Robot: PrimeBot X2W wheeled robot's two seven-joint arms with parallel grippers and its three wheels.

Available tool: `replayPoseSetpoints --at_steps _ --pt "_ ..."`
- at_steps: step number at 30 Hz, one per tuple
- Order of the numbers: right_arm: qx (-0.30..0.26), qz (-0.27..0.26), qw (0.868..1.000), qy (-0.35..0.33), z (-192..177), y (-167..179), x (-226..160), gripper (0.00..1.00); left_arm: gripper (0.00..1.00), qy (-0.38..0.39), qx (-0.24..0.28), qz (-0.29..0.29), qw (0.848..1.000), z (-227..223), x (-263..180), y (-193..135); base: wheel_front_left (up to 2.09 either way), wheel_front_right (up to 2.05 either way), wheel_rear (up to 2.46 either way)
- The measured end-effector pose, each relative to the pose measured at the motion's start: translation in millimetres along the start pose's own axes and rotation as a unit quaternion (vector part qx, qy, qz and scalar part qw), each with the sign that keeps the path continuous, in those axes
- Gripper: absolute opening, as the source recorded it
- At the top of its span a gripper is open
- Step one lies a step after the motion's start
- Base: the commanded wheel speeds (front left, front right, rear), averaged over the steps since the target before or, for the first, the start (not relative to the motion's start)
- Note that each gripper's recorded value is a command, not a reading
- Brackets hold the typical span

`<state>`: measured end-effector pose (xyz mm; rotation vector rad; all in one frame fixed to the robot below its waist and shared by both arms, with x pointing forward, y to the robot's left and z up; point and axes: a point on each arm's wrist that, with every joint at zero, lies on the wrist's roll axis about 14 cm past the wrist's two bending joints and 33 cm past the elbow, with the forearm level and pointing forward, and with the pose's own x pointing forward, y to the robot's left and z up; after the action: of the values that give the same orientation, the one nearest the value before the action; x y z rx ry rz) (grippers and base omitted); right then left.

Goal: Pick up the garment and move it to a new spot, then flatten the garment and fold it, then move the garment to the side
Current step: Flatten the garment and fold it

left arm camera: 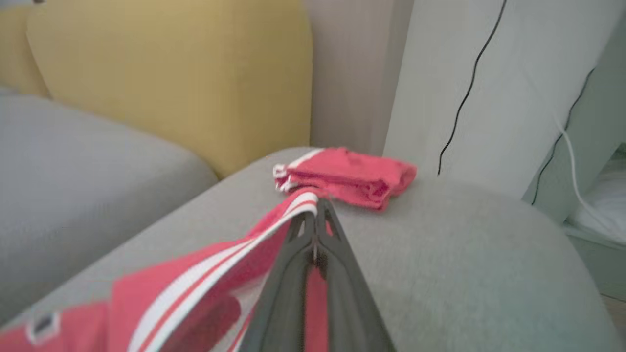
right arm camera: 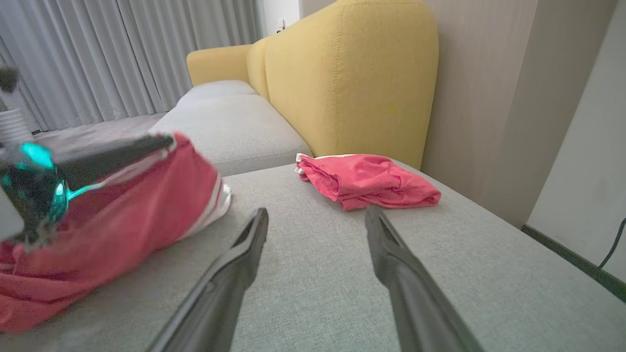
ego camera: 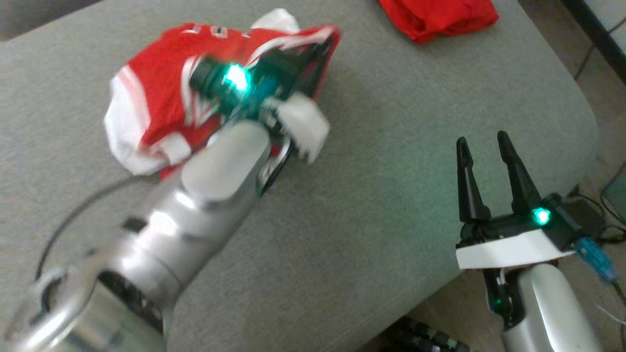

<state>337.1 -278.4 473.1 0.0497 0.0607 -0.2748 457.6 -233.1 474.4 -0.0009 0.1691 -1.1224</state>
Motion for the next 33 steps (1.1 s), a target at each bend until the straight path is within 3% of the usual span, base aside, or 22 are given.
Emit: replayPoseSetpoints --at_steps 4,7,11,14,17,21,23,27,28,29,33 --pt "0.01 0.009 1.0 -0.005 1 6 -3 1.0 0.0 -0.066 0.054 -0.023 0.996 83 4 0 0.0 0.0 0.0" --pt "0.016 0.022 1.0 -0.011 4 14 -4 1.0 0.0 -0.143 0.101 -0.026 0.984 175 -3 5 0.0 0.0 0.0" --pt "0.016 0.041 0.999 -0.026 12 25 -1 1.0 0.0 -0.25 0.102 -0.026 0.963 287 -38 6 0.0 0.0 0.0" --pt "0.016 0.057 0.998 -0.023 8 34 -3 1.0 0.0 -0.286 0.094 -0.012 0.953 324 -76 19 0.0 0.0 0.0" --pt "0.017 0.073 0.997 -0.009 -3 45 -6 1.0 0.0 -0.257 0.061 0.022 0.964 288 -99 51 0.0 0.0 0.0" --pt "0.015 0.109 0.994 -0.008 -5 69 2 1.0 0.0 -0.154 -0.05 0.13 0.978 154 -147 114 0.0 0.0 0.0" --pt "0.013 0.12 0.993 -0.009 -5 77 7 1.0 0.0 -0.091 -0.128 0.191 0.969 70 -185 130 0.0 0.0 0.0" --pt "0.011 0.143 0.99 -0.004 -10 93 16 1.0 0.0 0.002 -0.245 0.287 0.926 -57 -260 122 0.0 0.0 0.0" --pt "0.011 0.149 0.989 -0.001 -13 97 18 1.0 0.44 0.017 -0.259 0.304 0.916 -75 -273 118 0.0 0.0 0.0" --pt "0.011 0.155 0.988 0.002 -15 102 20 1.0 1.0 0.026 -0.267 0.318 0.909 -88 -284 117 0.0 0.0 0.0" --pt "0.005 0.175 0.985 0.012 -24 114 27 1.0 1.0 0.015 -0.254 0.356 0.899 -86 -311 137 0.0 0.0 0.0"
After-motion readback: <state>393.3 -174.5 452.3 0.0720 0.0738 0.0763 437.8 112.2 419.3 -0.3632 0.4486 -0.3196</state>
